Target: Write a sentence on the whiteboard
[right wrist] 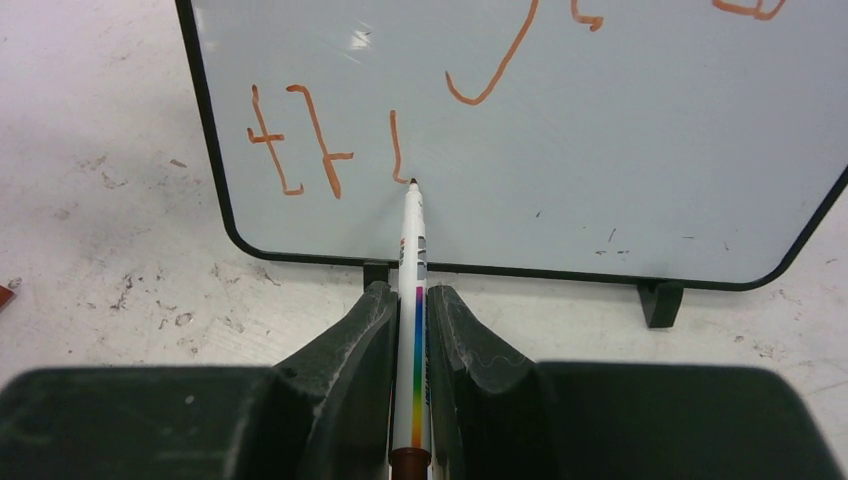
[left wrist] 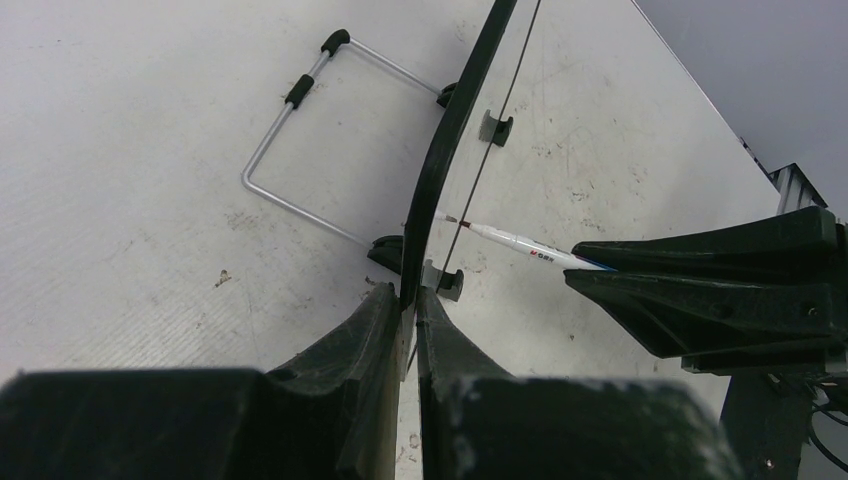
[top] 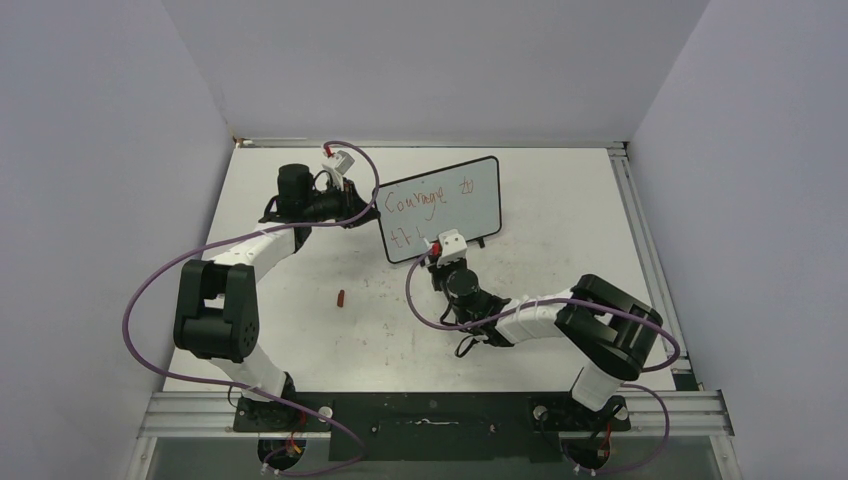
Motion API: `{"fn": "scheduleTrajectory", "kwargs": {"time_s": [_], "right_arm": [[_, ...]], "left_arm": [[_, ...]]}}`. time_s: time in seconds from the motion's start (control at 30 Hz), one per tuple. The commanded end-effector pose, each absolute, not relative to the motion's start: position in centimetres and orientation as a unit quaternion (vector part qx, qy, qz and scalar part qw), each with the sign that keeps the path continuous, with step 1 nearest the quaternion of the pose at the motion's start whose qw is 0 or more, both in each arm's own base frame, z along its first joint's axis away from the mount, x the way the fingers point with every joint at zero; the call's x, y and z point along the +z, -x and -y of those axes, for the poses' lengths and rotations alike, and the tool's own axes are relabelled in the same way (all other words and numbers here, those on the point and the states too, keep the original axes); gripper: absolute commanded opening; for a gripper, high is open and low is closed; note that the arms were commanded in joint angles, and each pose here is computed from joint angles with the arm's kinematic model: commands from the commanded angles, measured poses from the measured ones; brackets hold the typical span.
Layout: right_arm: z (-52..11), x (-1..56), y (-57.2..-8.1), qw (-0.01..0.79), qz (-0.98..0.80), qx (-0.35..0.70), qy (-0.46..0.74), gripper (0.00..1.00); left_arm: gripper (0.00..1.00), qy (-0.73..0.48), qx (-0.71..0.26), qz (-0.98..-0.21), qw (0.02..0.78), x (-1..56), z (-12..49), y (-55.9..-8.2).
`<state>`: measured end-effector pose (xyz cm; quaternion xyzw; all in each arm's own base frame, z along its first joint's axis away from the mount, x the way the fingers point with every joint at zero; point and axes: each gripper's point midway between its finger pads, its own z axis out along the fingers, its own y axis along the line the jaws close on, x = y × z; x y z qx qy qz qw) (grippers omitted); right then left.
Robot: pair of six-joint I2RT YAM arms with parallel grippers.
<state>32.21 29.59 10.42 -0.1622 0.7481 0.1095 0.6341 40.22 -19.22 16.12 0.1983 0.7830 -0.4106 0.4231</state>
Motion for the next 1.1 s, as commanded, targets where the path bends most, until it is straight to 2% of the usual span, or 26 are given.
{"fn": "scheduleTrajectory", "kwargs": {"time_s": [0.0, 0.63, 1.07], "right_arm": [[-29.1, 14.2, -32.5, 0.671, -0.721, 0.119, 0.125, 0.05], [-30.1, 15.3, -34.0, 0.69, -0.705, 0.107, 0.124, 0.05], [-30.2, 12.5, -33.1, 0.666, -0.726, 0.105, 0.135, 0.05]], "left_arm": [[0.0, -0.222, -0.421, -0.756, 0.449, 19.5, 19.6, -40.1], [0.0, -0.222, -0.42, -0.758, 0.448, 19.4, 19.6, -40.2], [0.0, -0.224, -0.42, -0.756, 0.449, 19.5, 19.6, -40.1]]}}
